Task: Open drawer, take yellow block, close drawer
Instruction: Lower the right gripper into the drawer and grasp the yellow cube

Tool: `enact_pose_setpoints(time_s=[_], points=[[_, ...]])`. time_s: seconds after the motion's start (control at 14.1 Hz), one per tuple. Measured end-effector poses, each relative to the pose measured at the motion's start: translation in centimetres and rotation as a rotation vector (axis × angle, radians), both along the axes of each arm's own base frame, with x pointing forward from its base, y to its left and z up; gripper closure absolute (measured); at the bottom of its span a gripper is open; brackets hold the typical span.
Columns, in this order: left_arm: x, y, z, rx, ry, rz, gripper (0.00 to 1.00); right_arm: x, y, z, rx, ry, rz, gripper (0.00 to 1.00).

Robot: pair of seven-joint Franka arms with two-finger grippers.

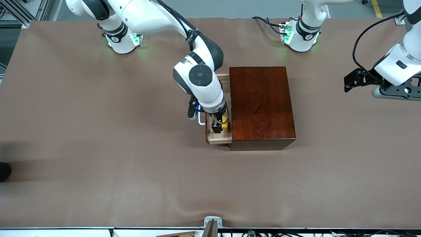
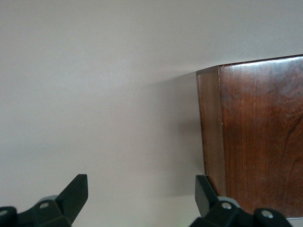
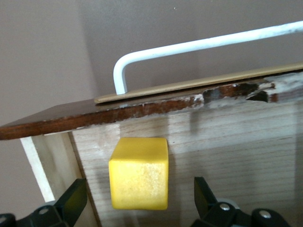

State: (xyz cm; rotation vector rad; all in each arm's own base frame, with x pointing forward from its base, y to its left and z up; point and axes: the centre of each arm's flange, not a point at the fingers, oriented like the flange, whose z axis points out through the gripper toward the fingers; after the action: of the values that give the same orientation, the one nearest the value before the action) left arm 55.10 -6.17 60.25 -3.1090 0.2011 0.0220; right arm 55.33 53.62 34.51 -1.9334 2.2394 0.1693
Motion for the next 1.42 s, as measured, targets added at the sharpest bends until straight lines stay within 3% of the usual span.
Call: enact_pose_setpoints(time_s=[0.99,1.21,1.42], points=[[0.0,0.0,0.0,0.0,0.0,-0.001,0.0,-0.4,0.9,-2.6,-0.016,-0.012,-0.003,0.0],[0.0,0.0,0.0,0.0,0.0,-0.001,0.0,-0.4,1.0,-2.6,-0.017,-0.016,-0.002,0.13],[0.0,0.0,0.0,0.0,0.0,-0.001,0.0,-0.3,0.8,-2.5,-0.018,-0.021,-0.004,0.45]])
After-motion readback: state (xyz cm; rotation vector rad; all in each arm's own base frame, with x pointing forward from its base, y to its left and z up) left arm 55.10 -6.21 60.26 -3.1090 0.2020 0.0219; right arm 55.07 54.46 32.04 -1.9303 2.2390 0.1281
